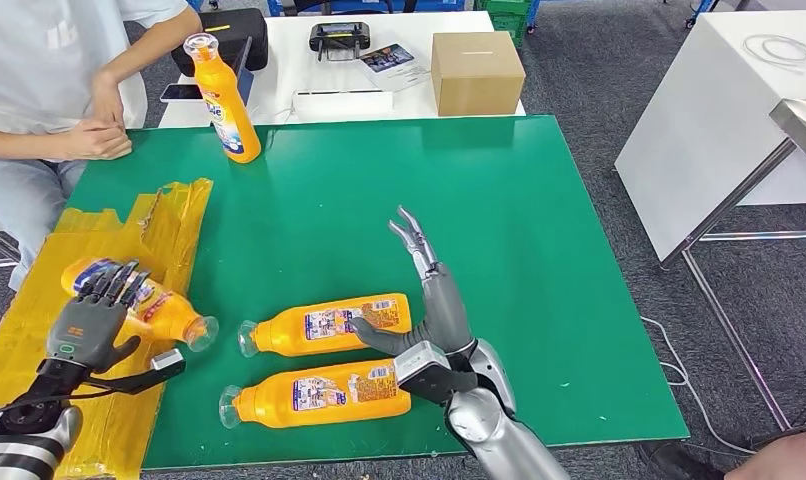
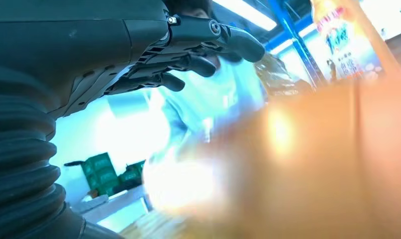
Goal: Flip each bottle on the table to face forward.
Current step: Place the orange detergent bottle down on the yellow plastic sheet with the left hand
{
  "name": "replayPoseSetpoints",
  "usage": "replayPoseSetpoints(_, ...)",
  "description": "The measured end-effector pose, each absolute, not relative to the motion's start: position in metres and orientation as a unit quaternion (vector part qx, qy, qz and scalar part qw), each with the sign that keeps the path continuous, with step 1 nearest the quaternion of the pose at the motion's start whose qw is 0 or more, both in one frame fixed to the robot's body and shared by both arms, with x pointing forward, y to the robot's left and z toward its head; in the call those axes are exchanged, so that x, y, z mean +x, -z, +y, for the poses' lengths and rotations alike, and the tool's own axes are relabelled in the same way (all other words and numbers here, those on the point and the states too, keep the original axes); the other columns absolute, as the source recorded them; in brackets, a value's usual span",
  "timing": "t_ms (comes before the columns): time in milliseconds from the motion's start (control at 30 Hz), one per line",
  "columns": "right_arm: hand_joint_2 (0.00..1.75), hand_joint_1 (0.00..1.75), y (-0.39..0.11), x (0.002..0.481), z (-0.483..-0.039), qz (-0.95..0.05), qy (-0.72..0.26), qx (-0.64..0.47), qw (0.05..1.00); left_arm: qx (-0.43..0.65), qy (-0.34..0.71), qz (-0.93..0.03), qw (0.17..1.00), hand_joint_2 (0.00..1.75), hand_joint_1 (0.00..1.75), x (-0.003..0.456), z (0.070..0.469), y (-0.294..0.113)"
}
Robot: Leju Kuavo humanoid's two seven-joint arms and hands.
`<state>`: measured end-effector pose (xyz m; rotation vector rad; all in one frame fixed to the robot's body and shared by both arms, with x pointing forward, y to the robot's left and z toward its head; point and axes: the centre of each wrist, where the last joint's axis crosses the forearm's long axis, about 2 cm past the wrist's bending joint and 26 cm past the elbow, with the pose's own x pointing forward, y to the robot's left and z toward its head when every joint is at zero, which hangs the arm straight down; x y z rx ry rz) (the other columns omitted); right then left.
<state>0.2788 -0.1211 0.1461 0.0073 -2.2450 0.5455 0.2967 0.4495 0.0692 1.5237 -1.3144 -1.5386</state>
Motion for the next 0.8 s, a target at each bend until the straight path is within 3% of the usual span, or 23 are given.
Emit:
replayPoseSetpoints(467,1.75,0.00,-0.143,0.280,-0.120,-0.884,-0.238,0.000,0.402,0.540,0.603,-0.488,0.326,1.75,0.00,0.304,0.452,-0.056)
replayPoseSetpoints(800,1.75,0.00,-0.137,0.281,-0.122,-0.870,-0.278,-0.027,0.406,0.513,0.484,-0.604,0.373,1.75,0.00,0.296,0.428,-0.054)
